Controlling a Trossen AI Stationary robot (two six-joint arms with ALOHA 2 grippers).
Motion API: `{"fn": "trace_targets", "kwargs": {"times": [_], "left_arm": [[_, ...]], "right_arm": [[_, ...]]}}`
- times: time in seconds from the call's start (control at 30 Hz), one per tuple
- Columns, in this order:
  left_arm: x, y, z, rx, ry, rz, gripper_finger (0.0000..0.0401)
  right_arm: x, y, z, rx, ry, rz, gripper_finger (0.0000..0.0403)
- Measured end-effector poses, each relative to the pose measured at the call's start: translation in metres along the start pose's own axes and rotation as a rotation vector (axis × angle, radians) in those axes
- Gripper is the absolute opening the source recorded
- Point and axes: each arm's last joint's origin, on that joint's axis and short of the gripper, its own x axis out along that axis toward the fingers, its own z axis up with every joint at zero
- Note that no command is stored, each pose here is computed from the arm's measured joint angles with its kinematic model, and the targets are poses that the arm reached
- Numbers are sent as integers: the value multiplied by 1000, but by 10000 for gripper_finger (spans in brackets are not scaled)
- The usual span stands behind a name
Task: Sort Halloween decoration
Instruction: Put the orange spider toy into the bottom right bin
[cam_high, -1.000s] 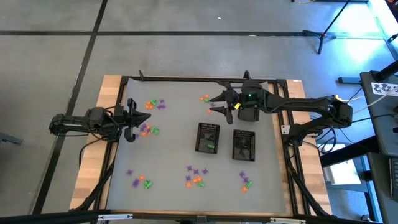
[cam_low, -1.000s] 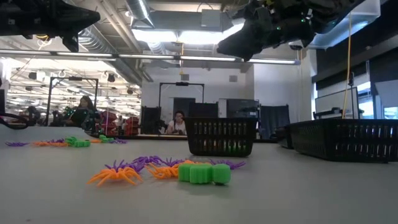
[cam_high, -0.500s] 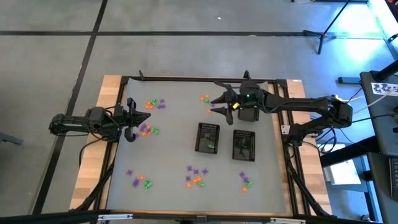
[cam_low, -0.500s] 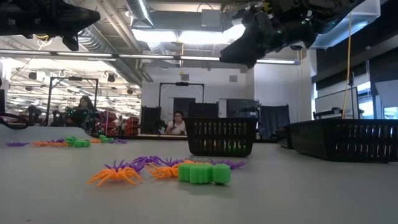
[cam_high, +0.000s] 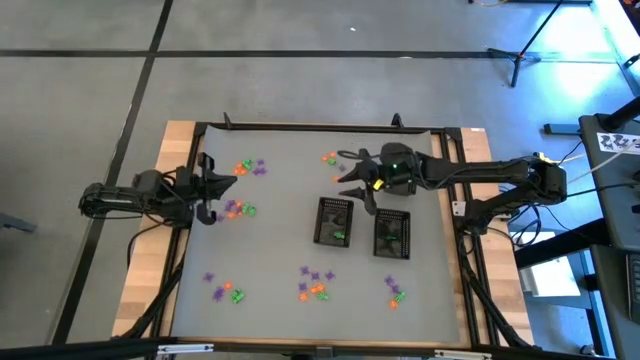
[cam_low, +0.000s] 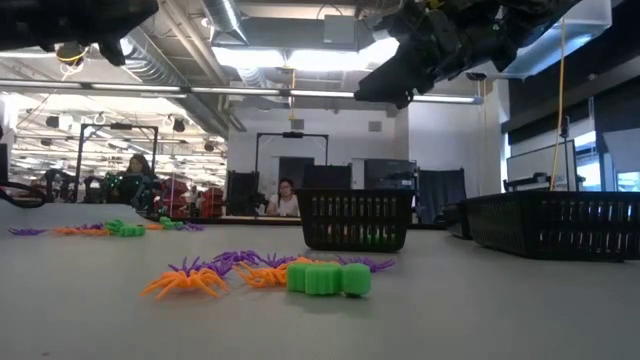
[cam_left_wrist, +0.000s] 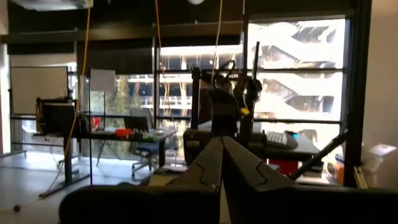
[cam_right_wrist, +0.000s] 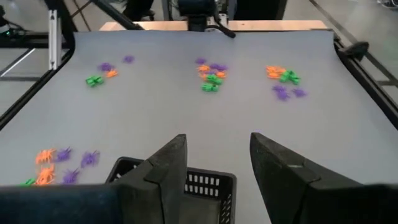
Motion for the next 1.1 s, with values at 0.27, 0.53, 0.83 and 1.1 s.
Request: {"fn": "trace_targets", "kwargs": {"times": [0.27, 0.53, 0.83, 1.1], "left_arm": [[-1, -2, 13, -131, -127, -86, 0], [6, -3, 8, -152, -79, -61, 0], [36, -10, 10, -163, 103, -23, 0], [59, -6, -17, -285, 342, 330, 0]], "right_arm": [[0, 0, 0, -18, 7, -48, 175], [0, -1, 0, -19, 7, -75, 175], [0, -1, 3, -26, -19, -78, 175], [0, -1, 2, -18, -10, -76, 175]]}}
